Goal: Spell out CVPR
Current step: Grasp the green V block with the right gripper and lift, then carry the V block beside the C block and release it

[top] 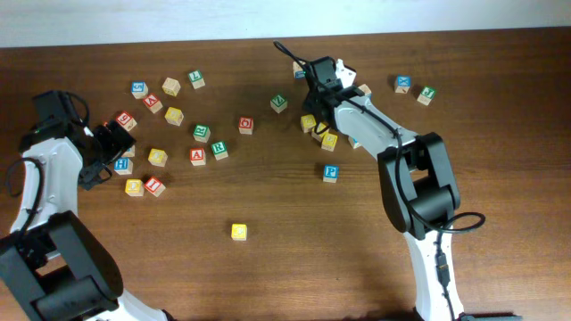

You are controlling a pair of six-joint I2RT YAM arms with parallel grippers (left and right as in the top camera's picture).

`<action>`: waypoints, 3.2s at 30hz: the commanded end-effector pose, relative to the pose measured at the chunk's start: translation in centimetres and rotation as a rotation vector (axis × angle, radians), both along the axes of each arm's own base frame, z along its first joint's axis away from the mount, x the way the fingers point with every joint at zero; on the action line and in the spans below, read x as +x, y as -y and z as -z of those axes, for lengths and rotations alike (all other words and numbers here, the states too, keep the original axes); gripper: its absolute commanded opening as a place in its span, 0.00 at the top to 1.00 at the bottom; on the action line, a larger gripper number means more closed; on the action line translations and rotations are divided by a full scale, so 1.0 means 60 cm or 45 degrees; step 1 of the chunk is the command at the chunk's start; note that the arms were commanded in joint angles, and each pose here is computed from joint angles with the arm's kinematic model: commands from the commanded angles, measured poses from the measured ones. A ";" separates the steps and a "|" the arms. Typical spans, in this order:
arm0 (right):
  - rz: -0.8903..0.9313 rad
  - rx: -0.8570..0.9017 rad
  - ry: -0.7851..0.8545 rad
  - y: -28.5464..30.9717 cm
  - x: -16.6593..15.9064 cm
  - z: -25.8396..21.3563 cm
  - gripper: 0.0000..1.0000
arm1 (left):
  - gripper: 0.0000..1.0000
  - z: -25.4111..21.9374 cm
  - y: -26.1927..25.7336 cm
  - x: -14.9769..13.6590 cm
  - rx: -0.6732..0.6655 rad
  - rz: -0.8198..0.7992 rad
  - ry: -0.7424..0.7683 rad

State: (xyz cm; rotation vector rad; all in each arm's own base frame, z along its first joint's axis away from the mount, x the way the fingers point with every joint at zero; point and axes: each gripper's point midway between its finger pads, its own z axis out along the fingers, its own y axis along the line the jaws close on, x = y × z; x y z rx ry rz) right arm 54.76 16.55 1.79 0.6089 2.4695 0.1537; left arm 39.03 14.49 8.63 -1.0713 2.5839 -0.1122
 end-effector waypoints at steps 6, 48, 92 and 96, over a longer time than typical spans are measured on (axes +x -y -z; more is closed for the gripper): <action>-0.086 -0.020 0.160 0.002 0.010 -0.144 0.70 | 0.01 0.009 0.003 -0.002 -0.020 -0.012 -0.011; -0.244 -0.115 0.007 -0.011 0.009 -0.046 0.76 | 0.01 0.009 0.003 -0.002 -0.020 -0.012 -0.011; -0.962 0.252 -0.673 -0.279 -0.555 -0.004 0.62 | 0.01 0.009 0.003 -0.002 -0.020 -0.012 -0.011; -0.961 0.257 -0.663 -0.280 -0.551 -0.005 0.69 | 0.01 0.009 0.003 -0.002 -0.020 -0.012 -0.011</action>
